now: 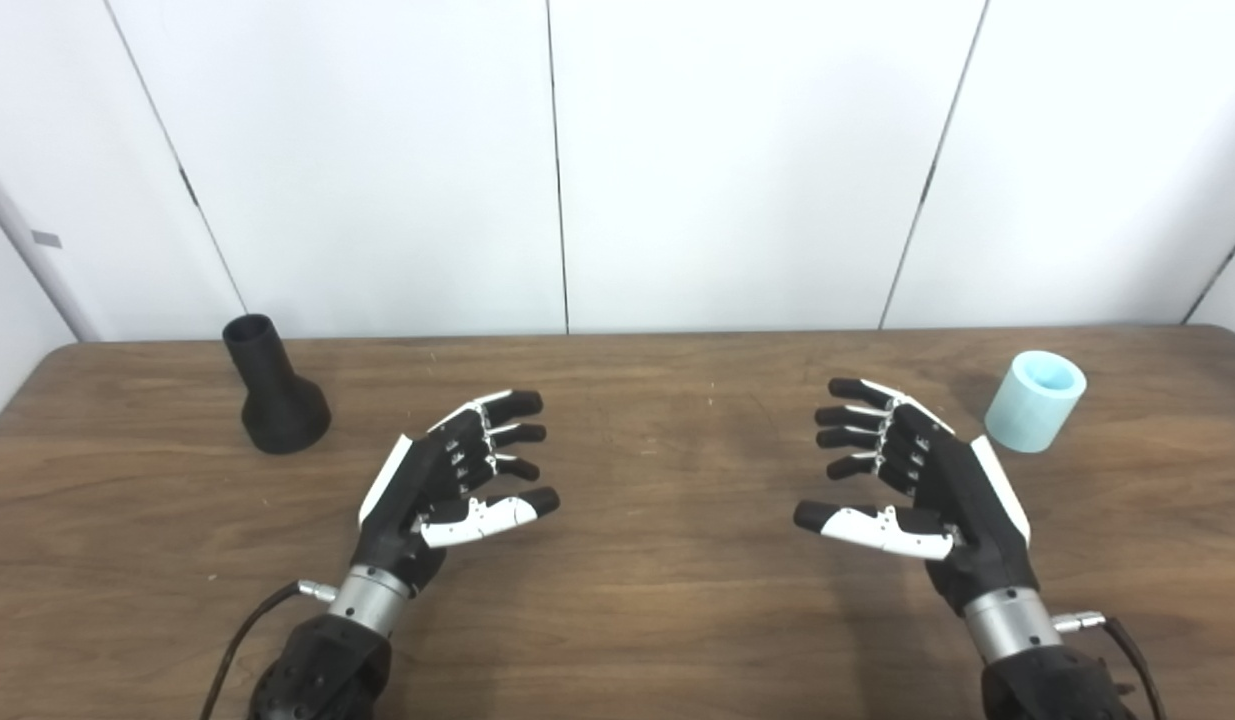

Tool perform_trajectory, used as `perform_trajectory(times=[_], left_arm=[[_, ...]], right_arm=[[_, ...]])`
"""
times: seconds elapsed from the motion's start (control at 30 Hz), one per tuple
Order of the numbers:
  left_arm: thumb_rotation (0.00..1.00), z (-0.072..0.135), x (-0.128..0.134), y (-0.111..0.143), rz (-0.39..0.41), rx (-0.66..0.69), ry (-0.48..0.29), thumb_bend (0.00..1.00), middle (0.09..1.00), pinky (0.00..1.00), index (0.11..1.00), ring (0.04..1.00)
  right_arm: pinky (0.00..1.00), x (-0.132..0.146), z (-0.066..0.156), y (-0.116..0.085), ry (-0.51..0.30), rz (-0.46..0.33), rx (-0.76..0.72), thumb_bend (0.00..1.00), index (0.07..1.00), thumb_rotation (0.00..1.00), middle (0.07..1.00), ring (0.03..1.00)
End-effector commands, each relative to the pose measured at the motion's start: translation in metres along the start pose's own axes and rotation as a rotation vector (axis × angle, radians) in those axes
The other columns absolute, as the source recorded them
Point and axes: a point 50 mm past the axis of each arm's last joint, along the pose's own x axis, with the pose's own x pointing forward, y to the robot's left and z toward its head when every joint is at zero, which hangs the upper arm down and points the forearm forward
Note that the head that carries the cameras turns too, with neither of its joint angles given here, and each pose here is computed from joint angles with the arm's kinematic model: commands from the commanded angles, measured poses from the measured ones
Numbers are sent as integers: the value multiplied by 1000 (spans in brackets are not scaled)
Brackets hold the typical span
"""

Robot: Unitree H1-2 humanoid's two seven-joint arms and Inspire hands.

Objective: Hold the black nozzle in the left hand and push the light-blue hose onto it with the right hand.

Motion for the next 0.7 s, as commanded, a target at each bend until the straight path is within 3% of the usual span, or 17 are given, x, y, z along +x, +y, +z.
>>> perform_trajectory(times=[0.0, 0.07, 0.1, 0.17, 0.37, 0.43, 0.5, 0.57, 0.6, 0.67], left_arm=[[0, 17, 14, 2, -3, 10, -80, 736, 627, 627, 745, 718], [0, 17, 14, 1, -4, 17, -86, 734, 657, 614, 668, 711], [0, 17, 14, 1, -7, 19, -88, 732, 714, 568, 629, 711], [0, 18, 14, 1, -13, 10, -83, 732, 742, 534, 636, 709], [0, 19, 11, -1, 5, -40, -56, 723, 799, 395, 817, 591], [0, 19, 11, -1, 9, -48, -61, 724, 776, 376, 892, 541], [0, 19, 12, 0, 8, -46, -70, 741, 693, 388, 926, 516], [0, 19, 13, 0, 2, 2, -74, 759, 621, 446, 831, 555], [10, 19, 14, 0, -2, 30, -73, 770, 638, 525, 737, 624], [32, 19, 14, 0, -8, 54, -72, 778, 675, 593, 677, 685]], right_arm=[[554, 7, 15, -2, -94, 3, -3, 744, 753, 134, 703, 671], [554, 6, 16, -2, -94, 4, -5, 744, 743, 137, 692, 671], [561, 7, 16, -2, -94, 4, -7, 743, 729, 136, 690, 678], [565, 7, 16, -2, -92, 4, -9, 743, 722, 137, 691, 681], [571, 6, 17, -3, -93, 2, -11, 742, 716, 136, 698, 683], [571, 6, 17, -3, -92, 1, -10, 739, 716, 130, 697, 683], [571, 6, 17, -3, -91, 1, -9, 736, 717, 122, 694, 683], [571, 6, 17, -2, -91, 2, -9, 736, 717, 121, 693, 683], [572, 6, 17, -2, -91, 2, -8, 736, 717, 122, 692, 683], [572, 6, 16, -3, -90, 0, -7, 736, 717, 122, 692, 683]])
